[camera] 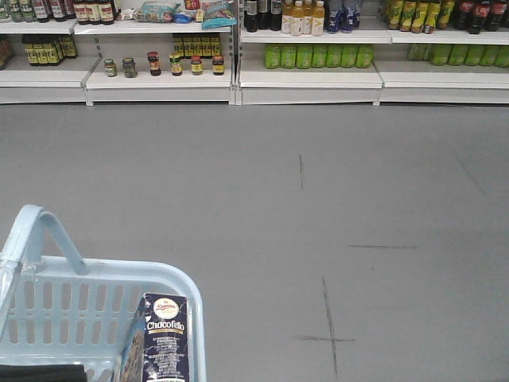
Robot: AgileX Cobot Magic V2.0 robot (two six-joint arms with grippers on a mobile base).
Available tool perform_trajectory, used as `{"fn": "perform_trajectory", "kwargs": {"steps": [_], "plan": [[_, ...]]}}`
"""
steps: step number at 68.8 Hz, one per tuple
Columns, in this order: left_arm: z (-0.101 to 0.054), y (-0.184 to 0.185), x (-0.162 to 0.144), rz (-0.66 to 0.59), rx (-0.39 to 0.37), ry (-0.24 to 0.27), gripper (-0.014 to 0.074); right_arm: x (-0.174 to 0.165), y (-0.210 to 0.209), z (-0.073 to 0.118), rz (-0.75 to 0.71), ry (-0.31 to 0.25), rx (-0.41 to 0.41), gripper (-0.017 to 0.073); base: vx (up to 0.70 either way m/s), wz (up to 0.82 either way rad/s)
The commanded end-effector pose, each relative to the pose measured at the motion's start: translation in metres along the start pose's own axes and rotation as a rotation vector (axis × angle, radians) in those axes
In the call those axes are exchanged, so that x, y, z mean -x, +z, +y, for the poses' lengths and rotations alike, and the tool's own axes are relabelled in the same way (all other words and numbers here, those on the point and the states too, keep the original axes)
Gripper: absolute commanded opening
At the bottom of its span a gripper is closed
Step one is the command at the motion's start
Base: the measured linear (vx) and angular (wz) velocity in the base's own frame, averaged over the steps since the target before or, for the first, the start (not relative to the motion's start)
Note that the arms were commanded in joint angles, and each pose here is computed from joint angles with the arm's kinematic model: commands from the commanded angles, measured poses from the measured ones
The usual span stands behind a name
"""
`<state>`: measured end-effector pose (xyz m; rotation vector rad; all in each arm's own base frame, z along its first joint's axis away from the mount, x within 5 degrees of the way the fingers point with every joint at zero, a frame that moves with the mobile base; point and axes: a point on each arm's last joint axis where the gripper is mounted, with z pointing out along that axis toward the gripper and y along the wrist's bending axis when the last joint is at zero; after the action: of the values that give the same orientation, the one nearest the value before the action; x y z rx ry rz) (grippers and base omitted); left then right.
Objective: Left arm holds basket, right arm returns cookies
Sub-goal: 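Drive the base toward the drink shelves holding the basket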
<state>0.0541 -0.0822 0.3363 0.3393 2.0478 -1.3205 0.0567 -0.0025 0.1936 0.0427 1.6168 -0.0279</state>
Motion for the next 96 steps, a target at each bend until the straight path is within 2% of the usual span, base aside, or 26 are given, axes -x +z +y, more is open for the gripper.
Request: {"fn": "perform_trajectory", "kwargs": {"steps": [1,96], "plan": [[-0.0119,-0.0026,0.0110,-0.078,-0.075,-0.014,-0.0006,0.0062,-0.0009,-0.0003,-0.081,-0.008,-0.006,-0.0003,0.53,0.02],[-0.0120,-0.0025,0.0107,-0.074,-0.075,-0.013,-0.0006,0.0062,-0.0009,-0.0003,-0.081,-0.008,-0.006,-0.0003,0.53,-0.01]]}}
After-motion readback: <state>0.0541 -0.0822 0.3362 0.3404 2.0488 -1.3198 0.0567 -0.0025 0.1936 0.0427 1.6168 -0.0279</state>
